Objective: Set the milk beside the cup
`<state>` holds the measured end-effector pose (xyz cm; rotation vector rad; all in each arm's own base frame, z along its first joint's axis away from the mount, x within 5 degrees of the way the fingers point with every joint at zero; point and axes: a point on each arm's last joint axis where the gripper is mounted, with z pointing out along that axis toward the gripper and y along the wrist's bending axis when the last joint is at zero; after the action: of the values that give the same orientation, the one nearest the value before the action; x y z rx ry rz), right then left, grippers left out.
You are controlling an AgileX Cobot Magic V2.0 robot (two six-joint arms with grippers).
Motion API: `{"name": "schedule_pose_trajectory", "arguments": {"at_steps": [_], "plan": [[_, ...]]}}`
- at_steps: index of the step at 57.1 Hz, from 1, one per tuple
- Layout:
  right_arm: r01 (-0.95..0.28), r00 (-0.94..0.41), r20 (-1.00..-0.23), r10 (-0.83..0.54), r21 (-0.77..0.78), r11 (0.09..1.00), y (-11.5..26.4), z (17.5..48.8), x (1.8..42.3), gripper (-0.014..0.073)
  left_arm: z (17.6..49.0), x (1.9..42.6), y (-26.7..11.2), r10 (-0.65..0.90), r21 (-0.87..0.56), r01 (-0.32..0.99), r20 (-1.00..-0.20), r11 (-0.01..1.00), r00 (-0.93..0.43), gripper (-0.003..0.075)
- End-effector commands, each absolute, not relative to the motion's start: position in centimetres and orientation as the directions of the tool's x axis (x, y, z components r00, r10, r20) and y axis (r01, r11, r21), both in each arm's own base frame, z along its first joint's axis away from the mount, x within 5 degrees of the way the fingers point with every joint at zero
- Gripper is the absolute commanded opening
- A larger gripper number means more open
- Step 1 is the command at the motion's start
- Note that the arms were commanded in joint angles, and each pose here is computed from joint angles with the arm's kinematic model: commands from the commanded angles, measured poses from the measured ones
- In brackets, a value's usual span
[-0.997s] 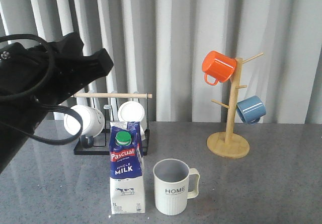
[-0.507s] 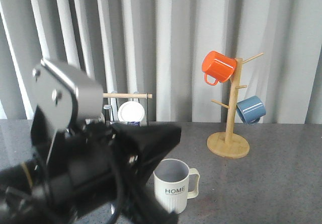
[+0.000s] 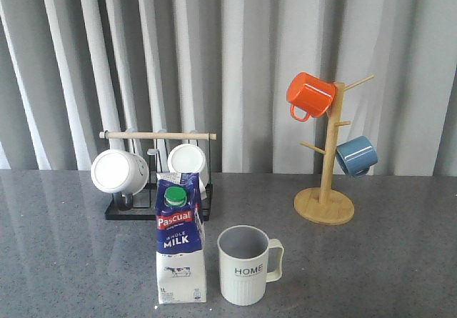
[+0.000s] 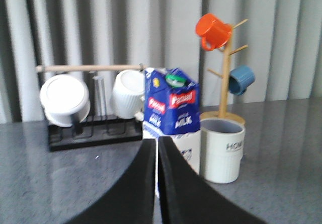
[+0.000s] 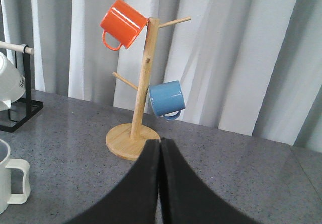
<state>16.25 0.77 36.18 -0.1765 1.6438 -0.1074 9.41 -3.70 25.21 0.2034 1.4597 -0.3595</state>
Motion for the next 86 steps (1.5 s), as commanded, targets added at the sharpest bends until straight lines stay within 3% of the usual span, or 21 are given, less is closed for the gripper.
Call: {"name": "schedule_pose_trajectory", "arguments": {"at_steps": [1,16,40,66,86], "plan": [[-0.045,0.029,-0.983,-0.182,-0.183,0.982,0.8,37.8,16.1,-0.0011,24.5,8.6,-2.7,-0.156,-0.109,0.312,-0.979,0.944,0.128,-0.0008],[-0.045,0.029,-0.983,-0.182,-0.183,0.982,0.8,37.8,16.1,-0.0011,22.1,7.3,-1.5,-0.088,-0.071,0.208,-0.993,0.976,0.075,-0.0008],[-0.045,0.027,-0.983,-0.182,-0.183,0.982,0.8,37.8,16.1,-0.0011,20.7,5.4,-1.2,-0.007,0.006,0.209,-0.998,0.978,0.060,-0.0007],[-0.045,0.028,-0.983,-0.182,-0.183,0.982,0.8,37.8,16.1,-0.0011,20.7,5.5,0.0,-0.075,-0.075,0.002,-0.996,0.997,0.055,-0.0007],[-0.045,0.028,-0.983,-0.182,-0.183,0.982,0.8,37.8,16.1,-0.0011,20.7,5.5,0.1,-0.079,-0.079,-0.009,-0.996,0.997,0.052,-0.0007]]}}
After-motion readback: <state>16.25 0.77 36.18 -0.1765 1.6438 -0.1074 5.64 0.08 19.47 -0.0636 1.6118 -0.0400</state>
